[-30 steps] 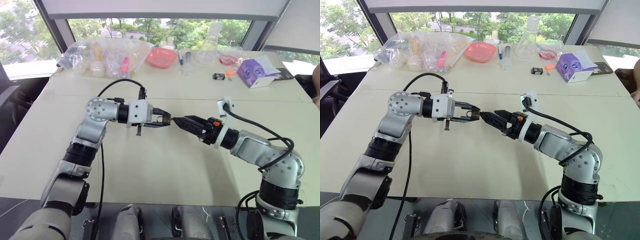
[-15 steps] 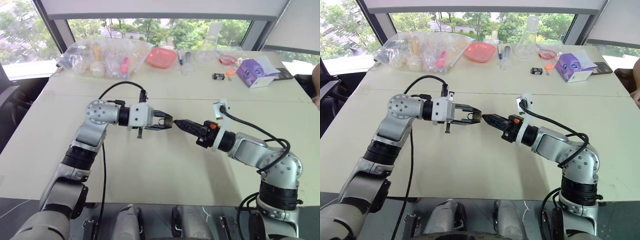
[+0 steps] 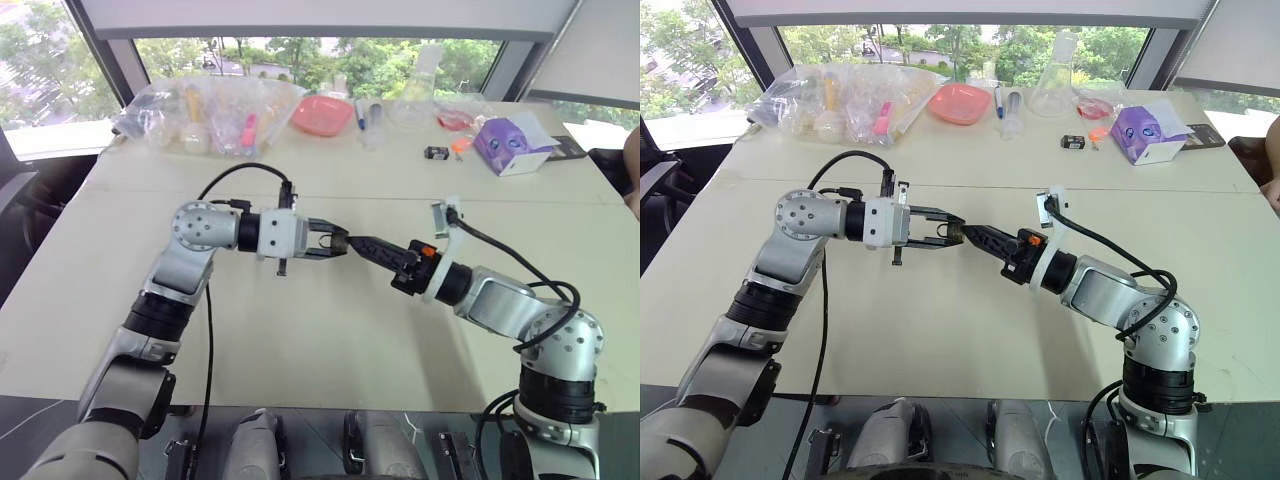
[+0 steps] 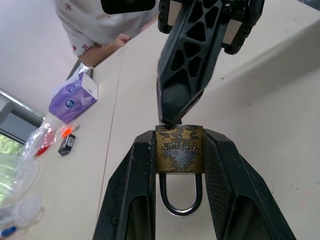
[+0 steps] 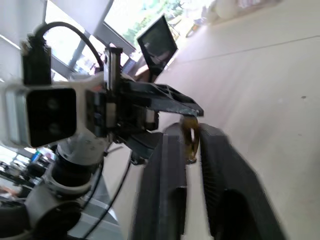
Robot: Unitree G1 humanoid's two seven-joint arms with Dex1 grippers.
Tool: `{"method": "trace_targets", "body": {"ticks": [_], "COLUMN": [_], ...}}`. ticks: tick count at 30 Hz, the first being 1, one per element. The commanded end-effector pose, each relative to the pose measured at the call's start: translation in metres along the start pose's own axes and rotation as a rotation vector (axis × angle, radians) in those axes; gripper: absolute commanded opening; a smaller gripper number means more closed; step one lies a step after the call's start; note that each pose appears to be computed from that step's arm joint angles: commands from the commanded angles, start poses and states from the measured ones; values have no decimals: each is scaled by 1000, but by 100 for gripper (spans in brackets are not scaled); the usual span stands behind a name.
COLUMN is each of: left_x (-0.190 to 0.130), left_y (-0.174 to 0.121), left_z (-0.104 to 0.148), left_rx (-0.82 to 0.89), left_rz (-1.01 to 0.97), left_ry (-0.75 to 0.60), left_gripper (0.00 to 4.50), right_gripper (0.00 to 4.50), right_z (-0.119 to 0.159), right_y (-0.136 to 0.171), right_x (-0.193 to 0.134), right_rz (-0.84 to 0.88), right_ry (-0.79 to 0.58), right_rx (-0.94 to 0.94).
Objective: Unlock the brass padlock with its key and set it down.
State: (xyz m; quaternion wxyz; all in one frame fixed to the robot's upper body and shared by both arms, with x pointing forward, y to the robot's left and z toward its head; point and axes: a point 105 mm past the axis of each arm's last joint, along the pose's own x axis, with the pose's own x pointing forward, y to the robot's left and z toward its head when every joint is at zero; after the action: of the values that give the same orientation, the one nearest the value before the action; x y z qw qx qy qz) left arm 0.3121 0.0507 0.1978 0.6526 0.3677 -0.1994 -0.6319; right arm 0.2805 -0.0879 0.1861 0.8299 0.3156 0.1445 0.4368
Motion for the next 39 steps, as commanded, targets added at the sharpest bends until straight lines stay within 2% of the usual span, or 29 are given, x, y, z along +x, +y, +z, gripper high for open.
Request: {"method": "trace_targets", "body": {"ticks": [1,16,24,33,39], "left_x": [-1,-4,-7,-7,-4], "left_y": [4,23,31,27,14], "left_z": [7,10,12,15,14], "left_rx": [56,256,431,571,632], "left_rz": [25,180,272,290,241], "left_ry": [-17,-20,-7,-24,-43], "left_gripper": [71,71,71,71,71], "right_gripper": [4,4,4,4,4], "right_z": [1,-3,-5,-1,2], "right_y": [14,14,11,10,9], "right_x": [3,2,6,8,10], "right_rz": [64,57,32,2,-7], "right_ry": [-17,-29,-52,-74,-82], "right_rx": [30,155,321,384,389]}}
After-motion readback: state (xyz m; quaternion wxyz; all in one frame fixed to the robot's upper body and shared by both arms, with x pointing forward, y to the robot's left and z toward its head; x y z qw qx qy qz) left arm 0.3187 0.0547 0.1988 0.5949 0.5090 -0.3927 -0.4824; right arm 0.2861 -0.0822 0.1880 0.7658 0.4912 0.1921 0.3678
